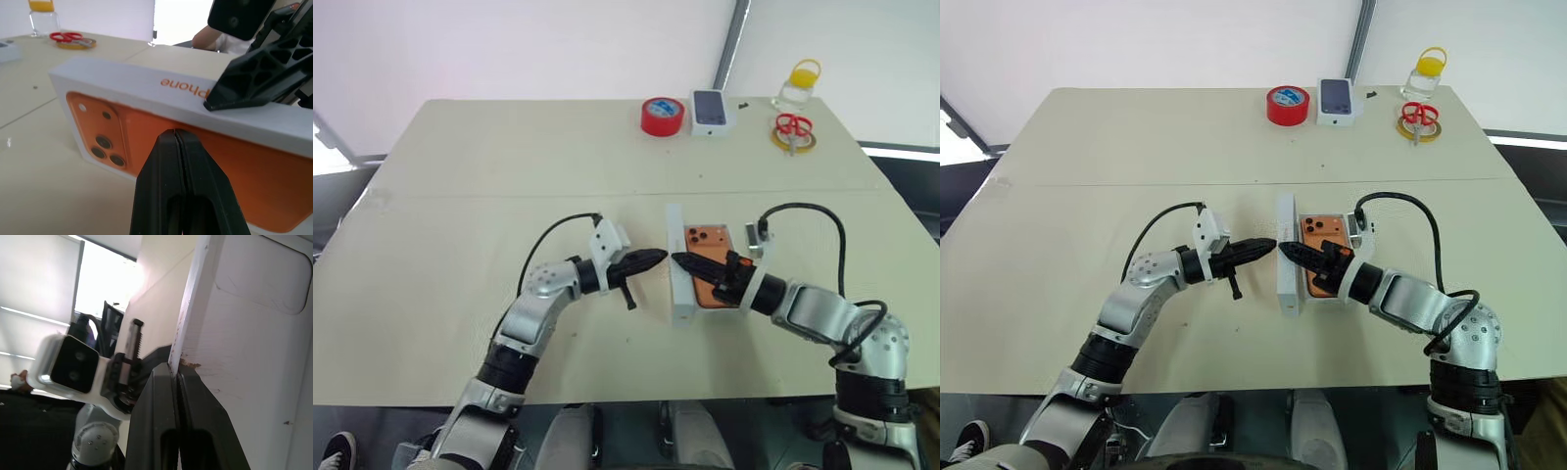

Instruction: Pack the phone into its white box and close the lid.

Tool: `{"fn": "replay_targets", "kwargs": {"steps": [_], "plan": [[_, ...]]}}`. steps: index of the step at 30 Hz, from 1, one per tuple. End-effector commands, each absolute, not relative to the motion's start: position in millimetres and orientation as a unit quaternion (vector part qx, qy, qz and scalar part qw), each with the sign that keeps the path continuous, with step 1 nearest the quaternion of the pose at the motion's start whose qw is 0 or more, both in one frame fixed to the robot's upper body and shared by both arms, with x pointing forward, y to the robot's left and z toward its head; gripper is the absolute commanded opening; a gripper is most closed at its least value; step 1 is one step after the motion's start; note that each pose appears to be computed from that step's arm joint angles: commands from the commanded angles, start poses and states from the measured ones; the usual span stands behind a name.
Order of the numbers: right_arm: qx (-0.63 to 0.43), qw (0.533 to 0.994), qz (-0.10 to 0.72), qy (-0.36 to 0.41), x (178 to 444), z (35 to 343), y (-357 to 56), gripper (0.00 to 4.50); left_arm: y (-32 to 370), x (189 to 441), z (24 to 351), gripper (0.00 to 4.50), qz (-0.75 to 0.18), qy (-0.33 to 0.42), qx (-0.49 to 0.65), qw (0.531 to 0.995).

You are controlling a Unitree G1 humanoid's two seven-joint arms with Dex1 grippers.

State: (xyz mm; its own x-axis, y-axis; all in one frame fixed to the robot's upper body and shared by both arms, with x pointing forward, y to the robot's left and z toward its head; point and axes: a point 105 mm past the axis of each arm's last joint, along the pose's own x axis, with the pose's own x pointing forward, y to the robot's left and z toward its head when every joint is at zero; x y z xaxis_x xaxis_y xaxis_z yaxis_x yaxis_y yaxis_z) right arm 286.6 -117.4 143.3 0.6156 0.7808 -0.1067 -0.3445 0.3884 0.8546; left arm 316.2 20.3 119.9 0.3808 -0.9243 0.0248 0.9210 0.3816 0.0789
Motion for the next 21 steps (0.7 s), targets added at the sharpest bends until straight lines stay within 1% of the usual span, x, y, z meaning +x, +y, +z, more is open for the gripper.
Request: {"fn": "replay_targets", "kwargs": {"steps": [1, 4, 7, 10, 11, 13, 14, 16, 19, 21], "plan": [[0.406, 0.821, 0.318, 0.246, 301.5, 141.1, -134.4, 0.0, 11.7, 316.5, 128.8, 0.06, -0.557, -0.054, 0.027, 0.828], [0.404, 0.823, 0.32, 0.238, 301.4, 140.5, -137.5, 0.0, 8.7, 315.9, 128.6, 0.06, -0.56, -0.056, 0.024, 0.826], [0.413, 0.813, 0.329, 0.244, 295.6, 136.1, -137.7, 0.0, 4.5, 316.8, 126.4, 0.06, -0.562, -0.052, 0.022, 0.825], [0.412, 0.818, 0.317, 0.246, 294.8, 133.1, -144.6, 0.91, -2.1, 319.2, 123.9, 0.0, -0.564, -0.047, 0.017, 0.825], [0.399, 0.826, 0.314, 0.246, 294.7, 131.6, -148.1, 1.35, -4.6, 320.2, 123.2, 0.0, -0.564, -0.047, 0.015, 0.824], [0.383, 0.835, 0.312, 0.243, 294.4, 133.2, -154.3, 2.44, -9.6, 321.0, 121.4, 0.0, -0.567, -0.045, 0.013, 0.823], [0.355, 0.849, 0.307, 0.243, 294.5, 133.2, -160.3, 2.89, -13.0, 320.8, 120.7, 0.0, -0.569, -0.047, 0.017, 0.821], [0.278, 0.886, 0.291, 0.232, 296.7, 133.1, -179.0, 2.89, -21.3, 319.5, 120.8, 0.0, -0.578, -0.049, 0.014, 0.814], [0.276, 0.911, 0.239, 0.193, 304.2, 144.5, -221.9, 2.89, -36.1, 319.7, 119.4, 0.0, -0.592, -0.046, 0.014, 0.805], [0.254, 0.924, 0.218, 0.182, 303.7, 147.4, -240.7, 2.89, -44.8, 320.1, 120.0, 0.0, -0.599, -0.045, 0.011, 0.799]]}}
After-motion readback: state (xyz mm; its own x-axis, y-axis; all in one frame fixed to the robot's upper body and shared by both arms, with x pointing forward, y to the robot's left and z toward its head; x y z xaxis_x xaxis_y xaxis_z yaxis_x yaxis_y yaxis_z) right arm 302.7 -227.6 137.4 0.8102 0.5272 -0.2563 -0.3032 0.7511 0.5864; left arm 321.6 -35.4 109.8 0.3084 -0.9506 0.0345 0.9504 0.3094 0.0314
